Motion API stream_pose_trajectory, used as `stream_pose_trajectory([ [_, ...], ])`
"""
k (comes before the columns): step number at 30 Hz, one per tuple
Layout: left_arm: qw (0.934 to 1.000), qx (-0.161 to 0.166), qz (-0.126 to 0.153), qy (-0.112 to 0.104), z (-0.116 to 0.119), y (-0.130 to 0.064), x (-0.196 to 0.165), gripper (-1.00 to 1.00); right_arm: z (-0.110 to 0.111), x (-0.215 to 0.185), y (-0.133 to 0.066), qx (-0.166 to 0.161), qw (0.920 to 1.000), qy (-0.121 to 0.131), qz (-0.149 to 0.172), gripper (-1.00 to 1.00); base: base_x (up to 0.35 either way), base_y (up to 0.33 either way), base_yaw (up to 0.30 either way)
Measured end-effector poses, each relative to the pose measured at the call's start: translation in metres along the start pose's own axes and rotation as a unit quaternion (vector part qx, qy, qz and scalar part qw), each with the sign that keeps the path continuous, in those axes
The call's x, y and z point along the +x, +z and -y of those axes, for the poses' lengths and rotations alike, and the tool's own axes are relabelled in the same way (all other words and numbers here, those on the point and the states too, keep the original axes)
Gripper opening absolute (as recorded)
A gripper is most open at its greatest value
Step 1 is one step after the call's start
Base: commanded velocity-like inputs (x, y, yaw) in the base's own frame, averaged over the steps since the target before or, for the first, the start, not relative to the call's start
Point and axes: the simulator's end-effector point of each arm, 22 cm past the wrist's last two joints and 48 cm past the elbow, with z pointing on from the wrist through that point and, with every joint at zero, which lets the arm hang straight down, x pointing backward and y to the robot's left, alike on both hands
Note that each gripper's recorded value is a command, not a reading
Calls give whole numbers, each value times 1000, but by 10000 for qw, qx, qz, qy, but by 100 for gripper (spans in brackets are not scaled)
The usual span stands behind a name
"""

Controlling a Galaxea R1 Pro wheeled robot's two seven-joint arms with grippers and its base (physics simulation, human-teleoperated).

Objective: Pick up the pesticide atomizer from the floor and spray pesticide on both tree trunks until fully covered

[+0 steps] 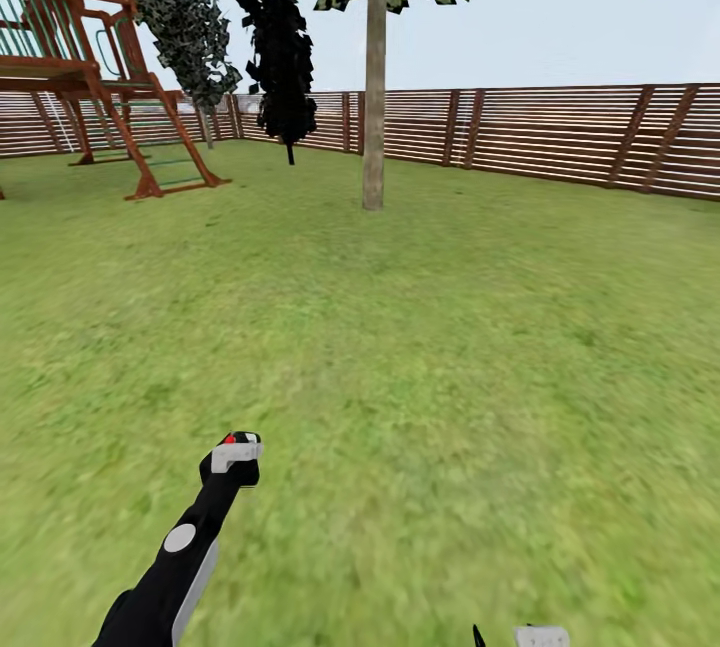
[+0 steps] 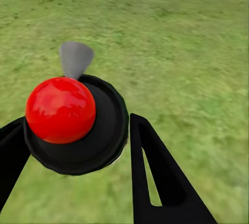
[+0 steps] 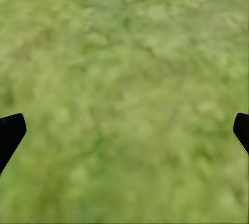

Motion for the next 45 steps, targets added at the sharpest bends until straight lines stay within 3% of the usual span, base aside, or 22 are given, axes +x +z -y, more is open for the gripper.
stream_pose_trajectory([
  [45,10000,-31,-53,-9,-3,-1,5,-100,0,0,0,0,10000,0,0,100,340,0,0],
])
